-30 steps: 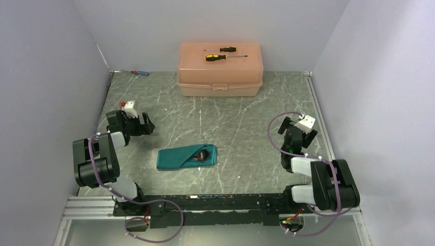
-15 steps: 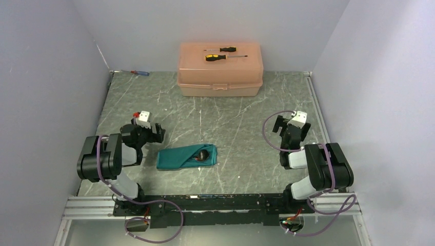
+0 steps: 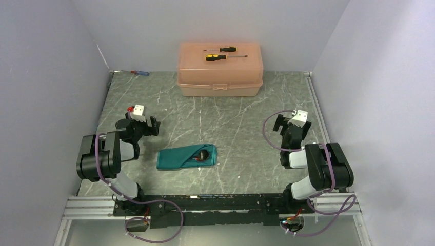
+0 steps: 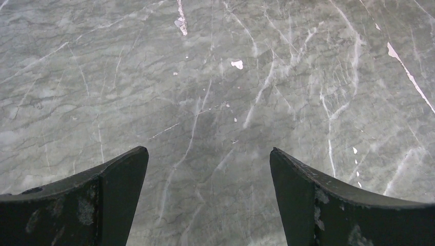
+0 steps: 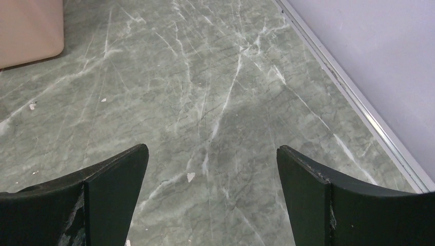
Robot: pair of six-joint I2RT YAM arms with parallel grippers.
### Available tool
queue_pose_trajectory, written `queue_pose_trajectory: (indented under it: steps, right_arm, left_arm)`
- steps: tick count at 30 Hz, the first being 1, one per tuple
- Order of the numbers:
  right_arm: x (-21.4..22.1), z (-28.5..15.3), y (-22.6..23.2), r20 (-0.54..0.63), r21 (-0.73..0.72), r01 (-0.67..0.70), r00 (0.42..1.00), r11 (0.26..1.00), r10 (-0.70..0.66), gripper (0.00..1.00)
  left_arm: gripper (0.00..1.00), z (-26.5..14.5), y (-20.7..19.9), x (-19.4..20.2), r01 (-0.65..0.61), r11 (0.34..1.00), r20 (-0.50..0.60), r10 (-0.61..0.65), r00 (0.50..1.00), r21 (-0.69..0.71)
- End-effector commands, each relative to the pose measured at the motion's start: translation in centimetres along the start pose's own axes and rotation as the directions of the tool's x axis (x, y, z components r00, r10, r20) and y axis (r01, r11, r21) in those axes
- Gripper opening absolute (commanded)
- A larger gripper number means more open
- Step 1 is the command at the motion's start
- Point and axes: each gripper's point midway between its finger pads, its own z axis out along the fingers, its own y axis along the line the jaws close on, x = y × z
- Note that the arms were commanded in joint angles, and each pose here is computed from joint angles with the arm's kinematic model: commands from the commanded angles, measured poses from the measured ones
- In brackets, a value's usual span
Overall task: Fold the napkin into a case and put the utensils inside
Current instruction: Reset both arms
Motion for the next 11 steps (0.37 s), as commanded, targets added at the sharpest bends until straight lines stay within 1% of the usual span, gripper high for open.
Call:
queue_pose_trajectory:
  steps: [1,11]
  right_arm:
    - [-1.85,0.4,0.61,0.063,-0.025,-0.019,0.998,1.0,0.02,1.0]
    - [-1.86,0.45,0.65,0.06,-0.029,-0.021,0.998,0.999,0.023,1.0]
  left_arm:
    - [0.94,0.21,-0.02,-0.66,-0.011,1.0,0.027,0.011,1.0,0.007]
    - [0.94,0.18,-0.07,-0.64,-0.012,1.0,0.024,0.011,1.0,0.009]
